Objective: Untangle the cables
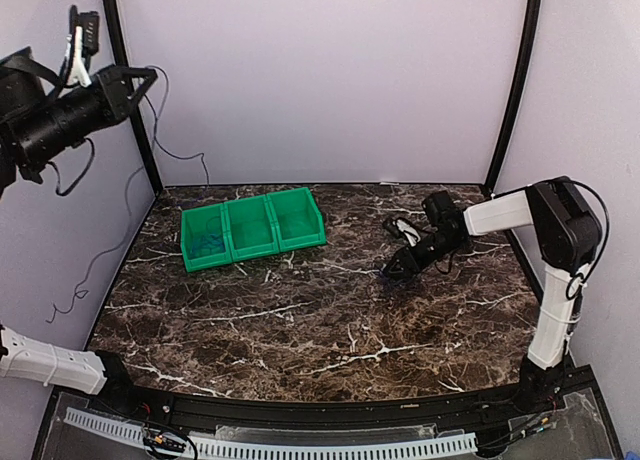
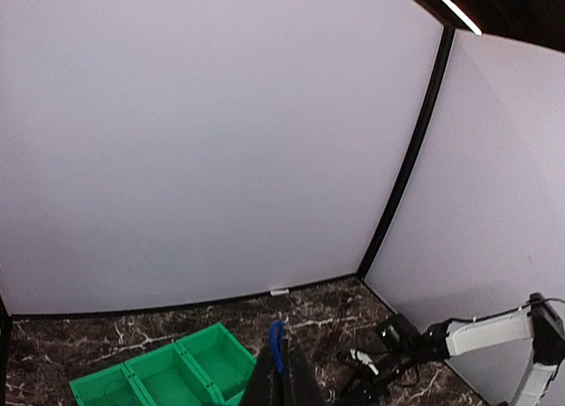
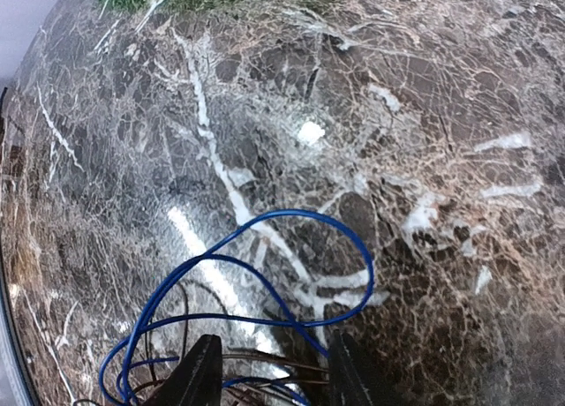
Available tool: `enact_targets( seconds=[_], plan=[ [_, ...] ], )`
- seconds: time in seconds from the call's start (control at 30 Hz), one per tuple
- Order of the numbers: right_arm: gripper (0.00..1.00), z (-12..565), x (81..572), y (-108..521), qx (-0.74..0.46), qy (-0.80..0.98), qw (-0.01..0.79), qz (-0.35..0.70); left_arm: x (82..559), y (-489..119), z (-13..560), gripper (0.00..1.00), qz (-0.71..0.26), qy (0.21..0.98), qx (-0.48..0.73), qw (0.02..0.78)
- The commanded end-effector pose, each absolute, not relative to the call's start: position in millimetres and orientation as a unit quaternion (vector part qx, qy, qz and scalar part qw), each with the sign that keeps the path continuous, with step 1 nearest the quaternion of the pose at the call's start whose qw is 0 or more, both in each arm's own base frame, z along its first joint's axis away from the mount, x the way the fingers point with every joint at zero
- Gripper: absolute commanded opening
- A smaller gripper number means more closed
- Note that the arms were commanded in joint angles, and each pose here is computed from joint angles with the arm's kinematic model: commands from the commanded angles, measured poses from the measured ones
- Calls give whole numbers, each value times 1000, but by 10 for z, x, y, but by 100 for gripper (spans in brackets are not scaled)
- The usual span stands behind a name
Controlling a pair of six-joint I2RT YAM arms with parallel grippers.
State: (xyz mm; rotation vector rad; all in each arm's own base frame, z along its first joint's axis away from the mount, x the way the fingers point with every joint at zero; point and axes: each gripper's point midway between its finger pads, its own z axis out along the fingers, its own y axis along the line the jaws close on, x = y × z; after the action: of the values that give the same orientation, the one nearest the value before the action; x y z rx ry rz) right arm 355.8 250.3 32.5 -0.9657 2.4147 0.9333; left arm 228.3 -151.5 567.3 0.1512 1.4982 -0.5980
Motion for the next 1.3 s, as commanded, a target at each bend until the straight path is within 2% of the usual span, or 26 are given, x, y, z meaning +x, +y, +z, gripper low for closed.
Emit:
enact_targets(
  seconds=[0.0,0.03,0.07,0.1,0.23,0.43,0.53,0.7,0.83,1.07,1.27],
  plan=[
    [46,713,3648,2391,-363,859,224,285,2321,-1673,5212,0,-285,702,78,648],
    [49,868,3704,2371,-371,855,242,270,2389,-1716,4931,0,-271,722,79,631],
    [52,1039,3764,2341,-377,851,264,252,2334,-1659,4902,0,-280,717,70,634],
    [55,1211,3816,2308,-383,846,286,234,2387,-1701,4567,0,-267,739,73,614],
    [67,1795,3891,2212,-403,823,355,186,2362,-1633,3994,0,-260,761,56,592],
    [75,2152,3666,2243,-416,800,376,214,2400,-1682,3578,0,-248,783,61,568],
    [75,2199,3547,2253,-410,794,383,234,2440,-1768,3559,0,-252,782,71,565],
    [78,2143,3624,1993,-374,804,429,172,2553,-1998,3601,0,-261,782,97,558],
    [78,2061,3380,2004,-400,782,425,219,2668,-2148,3752,0,-254,777,121,564],
    [81,1924,3330,2007,-398,780,412,253,2866,-2200,4268,0,-221,759,128,599],
    [81,1834,3315,2036,-402,780,401,264,2977,-2368,4644,0,-248,732,125,622]
  ],
)
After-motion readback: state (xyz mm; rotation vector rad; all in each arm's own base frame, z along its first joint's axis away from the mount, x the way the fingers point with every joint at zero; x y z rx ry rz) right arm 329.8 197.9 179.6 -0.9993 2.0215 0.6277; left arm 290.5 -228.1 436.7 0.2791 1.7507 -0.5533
